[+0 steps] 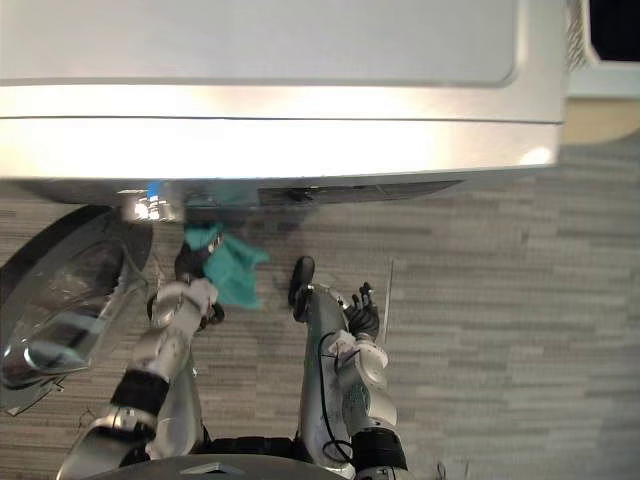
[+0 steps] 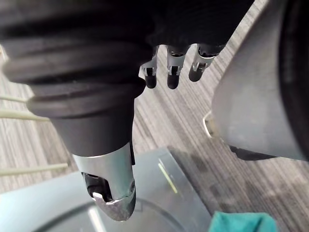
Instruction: Pick up the laundry basket with both hands and put the clothes into the washing machine.
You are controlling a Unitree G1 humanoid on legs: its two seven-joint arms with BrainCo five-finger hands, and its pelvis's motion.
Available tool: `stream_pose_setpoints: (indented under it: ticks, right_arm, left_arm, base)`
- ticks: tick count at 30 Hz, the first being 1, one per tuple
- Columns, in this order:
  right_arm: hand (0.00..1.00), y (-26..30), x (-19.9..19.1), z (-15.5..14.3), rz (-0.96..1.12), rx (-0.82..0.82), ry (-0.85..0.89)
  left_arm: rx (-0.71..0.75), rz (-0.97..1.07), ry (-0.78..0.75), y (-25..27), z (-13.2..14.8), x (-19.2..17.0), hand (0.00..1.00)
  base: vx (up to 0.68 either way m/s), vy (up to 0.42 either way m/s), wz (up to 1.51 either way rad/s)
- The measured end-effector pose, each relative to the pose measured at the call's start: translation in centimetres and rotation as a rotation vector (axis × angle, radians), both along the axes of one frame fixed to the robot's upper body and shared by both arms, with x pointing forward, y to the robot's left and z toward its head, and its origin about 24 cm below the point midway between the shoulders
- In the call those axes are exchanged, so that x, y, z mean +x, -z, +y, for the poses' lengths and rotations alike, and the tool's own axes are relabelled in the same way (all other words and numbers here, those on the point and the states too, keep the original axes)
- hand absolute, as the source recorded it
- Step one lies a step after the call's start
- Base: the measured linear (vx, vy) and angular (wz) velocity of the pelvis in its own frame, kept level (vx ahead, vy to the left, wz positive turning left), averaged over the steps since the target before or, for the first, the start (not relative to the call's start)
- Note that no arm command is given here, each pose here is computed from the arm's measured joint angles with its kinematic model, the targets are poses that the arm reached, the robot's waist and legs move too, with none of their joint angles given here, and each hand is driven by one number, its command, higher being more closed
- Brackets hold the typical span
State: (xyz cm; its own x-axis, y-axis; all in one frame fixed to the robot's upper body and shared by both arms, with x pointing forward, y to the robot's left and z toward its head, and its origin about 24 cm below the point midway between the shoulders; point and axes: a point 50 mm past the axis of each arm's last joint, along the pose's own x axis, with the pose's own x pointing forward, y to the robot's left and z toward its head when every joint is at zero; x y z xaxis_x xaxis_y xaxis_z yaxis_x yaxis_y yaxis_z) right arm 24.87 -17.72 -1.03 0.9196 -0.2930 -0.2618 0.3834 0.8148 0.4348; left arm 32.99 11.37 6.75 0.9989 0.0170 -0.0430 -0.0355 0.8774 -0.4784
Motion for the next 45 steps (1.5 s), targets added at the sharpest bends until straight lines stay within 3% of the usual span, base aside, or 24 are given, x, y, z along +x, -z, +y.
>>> stream_pose_setpoints:
  ticks: [3,5,8,13,17,21,24,25,27,29,30,32,33,36,41,45]
  right_arm:
    - [0.00,-0.9,0.4,0.0,-0.051,0.025,0.025]
    - [0.00,-1.1,0.3,-0.2,-0.065,0.026,0.040]
    - [0.00,-1.2,0.0,-0.6,-0.082,0.015,0.055]
    - [0.00,1.5,-2.6,-2.9,0.002,0.059,0.145]
    - [0.00,2.8,-4.9,-4.2,0.047,0.099,0.205]
    - [0.00,3.0,-7.1,-6.2,0.058,0.093,0.283]
    - [0.00,2.5,-7.6,-6.8,0.036,0.081,0.302]
    - [0.00,2.3,-7.6,-6.8,0.022,0.082,0.305]
    - [0.00,1.9,-7.2,-6.7,-0.009,0.076,0.305]
    - [0.00,1.4,-7.0,-6.7,-0.054,0.067,0.301]
    - [0.00,1.2,-6.8,-6.7,-0.067,0.066,0.298]
    - [0.00,0.7,-6.0,-6.5,-0.121,0.085,0.291]
    - [0.00,0.6,-5.9,-6.4,-0.130,0.094,0.293]
    - [0.00,1.3,-5.2,-5.7,-0.121,0.137,0.290]
    - [0.00,2.6,-5.4,-4.7,-0.065,0.178,0.272]
    - [0.00,2.1,-4.7,-3.7,-0.099,0.195,0.247]
  left_arm:
    - [0.018,-0.127,-0.081,-5.6,2.6,3.4,1.00]
    - [0.076,-0.233,-0.159,-11.1,5.9,5.4,1.00]
    - [0.135,-0.457,-0.231,-18.9,8.7,5.6,1.00]
    - [0.218,-0.601,-0.191,-24.3,6.8,5.4,1.00]
    - [0.230,-0.665,-0.227,-27.1,7.1,4.8,1.00]
    - [0.227,-0.723,-0.349,-29.5,8.2,3.6,1.00]
    - [0.272,-0.837,-0.558,-31.8,8.5,0.9,1.00]
    - [0.327,-0.899,-0.634,-32.5,8.1,-0.1,1.00]
    - [0.575,-0.974,-0.796,-32.3,7.5,-1.0,1.00]
    - [1.093,-1.119,-0.899,-31.4,4.8,-1.4,1.00]
    - [1.203,-1.154,-0.913,-31.0,4.4,-1.4,1.00]
    - [1.628,-1.222,-0.895,-29.6,3.2,-0.5,1.00]
    - [1.728,-1.211,-0.878,-29.3,3.1,0.0,1.00]
    - [2.086,-1.016,-0.855,-28.8,5.7,2.2,1.00]
    - [2.271,-0.732,-0.751,-26.7,8.8,4.5,1.00]
    - [2.235,-0.661,-0.802,-26.8,10.2,4.4,1.00]
  base:
    - [0.05,0.005,-0.45]
    - [0.04,0.003,-0.36]
    - [0.00,0.001,-0.35]
    - [-0.03,0.019,-0.14]
    - [-0.10,0.047,-0.12]
    - [-0.10,0.030,-0.16]
    - [-0.03,0.015,-0.10]
    - [0.00,0.000,0.00]
    - [0.01,0.023,0.06]
    - [0.00,0.018,0.12]
    - [-0.02,0.013,0.09]
    - [-0.03,0.007,0.06]
    - [-0.03,0.001,-0.02]
    - [-0.03,0.000,-0.19]
    - [0.00,-0.004,-0.18]
    - [0.00,0.000,0.00]
